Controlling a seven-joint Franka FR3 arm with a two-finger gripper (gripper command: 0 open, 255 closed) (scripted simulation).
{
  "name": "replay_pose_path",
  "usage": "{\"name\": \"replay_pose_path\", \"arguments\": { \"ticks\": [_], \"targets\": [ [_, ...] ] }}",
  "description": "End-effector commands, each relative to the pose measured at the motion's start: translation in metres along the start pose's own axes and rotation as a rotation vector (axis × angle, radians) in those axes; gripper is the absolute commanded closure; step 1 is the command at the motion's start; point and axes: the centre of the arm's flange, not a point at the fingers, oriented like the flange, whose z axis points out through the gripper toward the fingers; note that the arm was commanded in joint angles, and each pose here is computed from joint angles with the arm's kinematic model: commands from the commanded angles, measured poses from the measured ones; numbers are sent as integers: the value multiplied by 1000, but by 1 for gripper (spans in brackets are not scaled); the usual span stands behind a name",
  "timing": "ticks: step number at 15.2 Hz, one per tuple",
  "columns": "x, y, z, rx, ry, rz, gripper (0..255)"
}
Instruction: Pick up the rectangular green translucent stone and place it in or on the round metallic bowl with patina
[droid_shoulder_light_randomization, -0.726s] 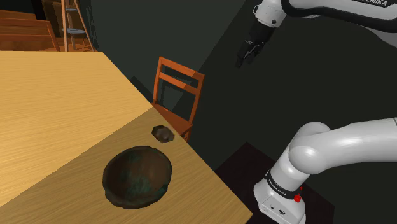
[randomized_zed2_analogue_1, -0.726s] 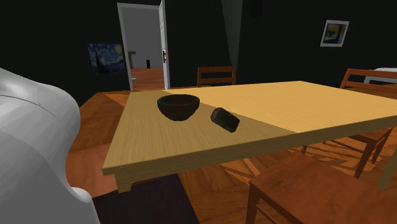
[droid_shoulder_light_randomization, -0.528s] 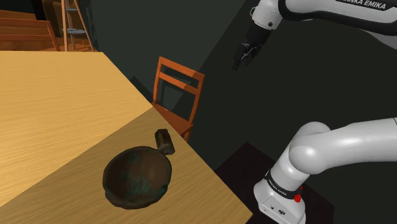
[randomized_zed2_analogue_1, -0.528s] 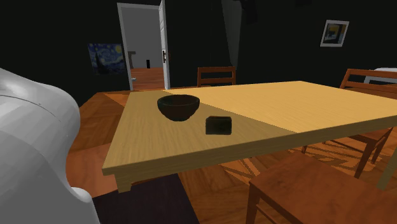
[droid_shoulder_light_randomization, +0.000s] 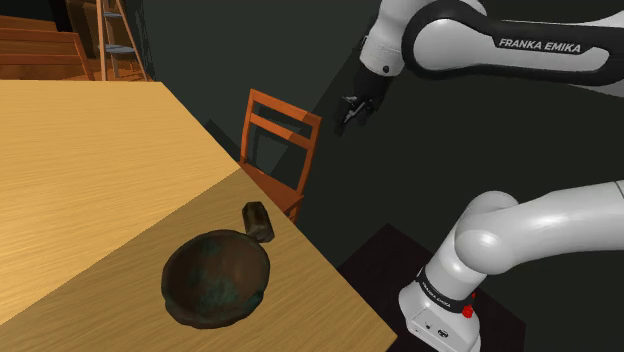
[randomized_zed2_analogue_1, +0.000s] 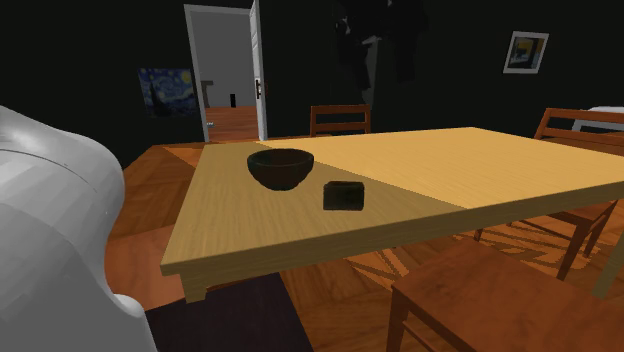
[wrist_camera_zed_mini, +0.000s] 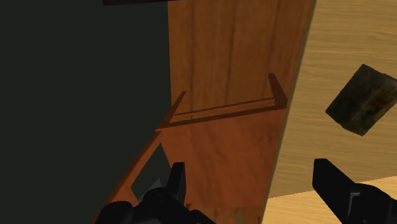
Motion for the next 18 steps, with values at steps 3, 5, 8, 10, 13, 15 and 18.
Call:
{"name": "replay_pose_path", "arguments": {
  "ticks": [3,5,8,10,13,15,18],
  "targets": [
    [1,-50,28,-29,8,28,0],
    [2,-75,42,-44,11,41,0],
    [3,-111,63,-66,16,60,0],
    [5,-136,78,-81,20,72,0],
    [9,-171,101,-103,25,92,0],
    [11,-195,117,-118,28,104,0],
    [16,-230,141,-140,34,123,0]
  ]
}}
